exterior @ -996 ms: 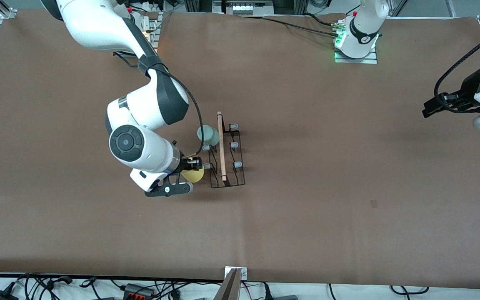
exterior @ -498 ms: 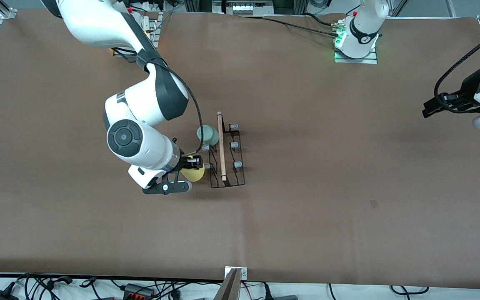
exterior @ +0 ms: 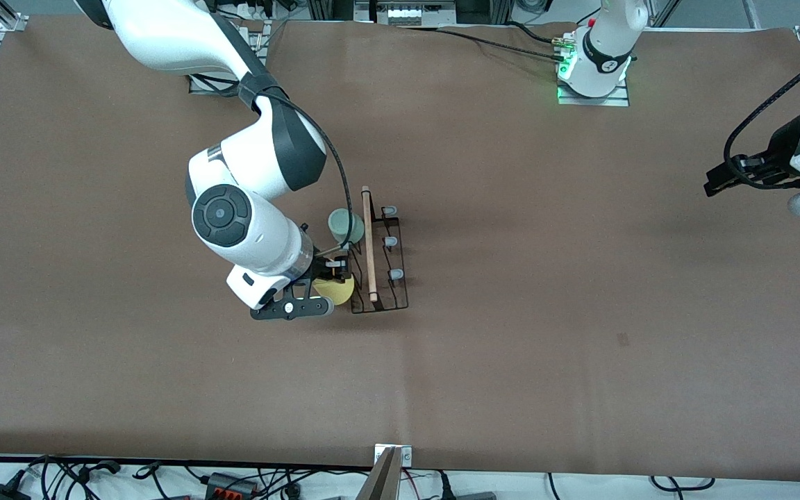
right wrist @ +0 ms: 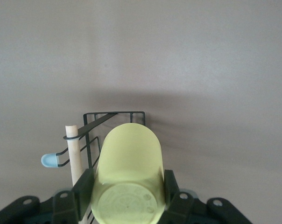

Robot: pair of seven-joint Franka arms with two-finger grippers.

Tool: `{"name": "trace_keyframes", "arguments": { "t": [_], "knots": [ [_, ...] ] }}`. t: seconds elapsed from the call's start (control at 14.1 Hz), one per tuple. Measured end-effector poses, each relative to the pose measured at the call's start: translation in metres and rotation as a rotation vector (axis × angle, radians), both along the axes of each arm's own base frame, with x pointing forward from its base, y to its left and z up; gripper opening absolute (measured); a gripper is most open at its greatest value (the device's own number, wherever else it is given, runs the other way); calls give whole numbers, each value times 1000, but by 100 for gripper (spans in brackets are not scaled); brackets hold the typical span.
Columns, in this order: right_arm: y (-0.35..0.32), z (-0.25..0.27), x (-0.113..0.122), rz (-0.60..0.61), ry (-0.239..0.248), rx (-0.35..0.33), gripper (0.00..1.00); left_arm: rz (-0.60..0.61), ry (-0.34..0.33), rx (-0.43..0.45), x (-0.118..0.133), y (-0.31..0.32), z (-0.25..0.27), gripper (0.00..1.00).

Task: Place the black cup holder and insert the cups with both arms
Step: 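Push the yellow cup onto a rack peg and open the right gripper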

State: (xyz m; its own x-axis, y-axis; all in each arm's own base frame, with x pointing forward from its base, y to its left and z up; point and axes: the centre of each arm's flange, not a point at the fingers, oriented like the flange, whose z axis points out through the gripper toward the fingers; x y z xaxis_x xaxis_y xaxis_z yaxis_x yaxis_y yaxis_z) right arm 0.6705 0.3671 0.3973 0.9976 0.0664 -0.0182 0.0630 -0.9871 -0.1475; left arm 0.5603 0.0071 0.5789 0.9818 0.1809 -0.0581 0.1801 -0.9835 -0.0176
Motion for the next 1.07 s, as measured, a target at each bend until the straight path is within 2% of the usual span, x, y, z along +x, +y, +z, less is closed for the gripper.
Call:
{"name": "trace_keyframes", "arguments": {
  "t": [1.07],
  "knots": [
    [14, -38, 1, 9, 5, -3, 65, 0, 0, 0, 0, 0, 0, 100]
  ]
}}
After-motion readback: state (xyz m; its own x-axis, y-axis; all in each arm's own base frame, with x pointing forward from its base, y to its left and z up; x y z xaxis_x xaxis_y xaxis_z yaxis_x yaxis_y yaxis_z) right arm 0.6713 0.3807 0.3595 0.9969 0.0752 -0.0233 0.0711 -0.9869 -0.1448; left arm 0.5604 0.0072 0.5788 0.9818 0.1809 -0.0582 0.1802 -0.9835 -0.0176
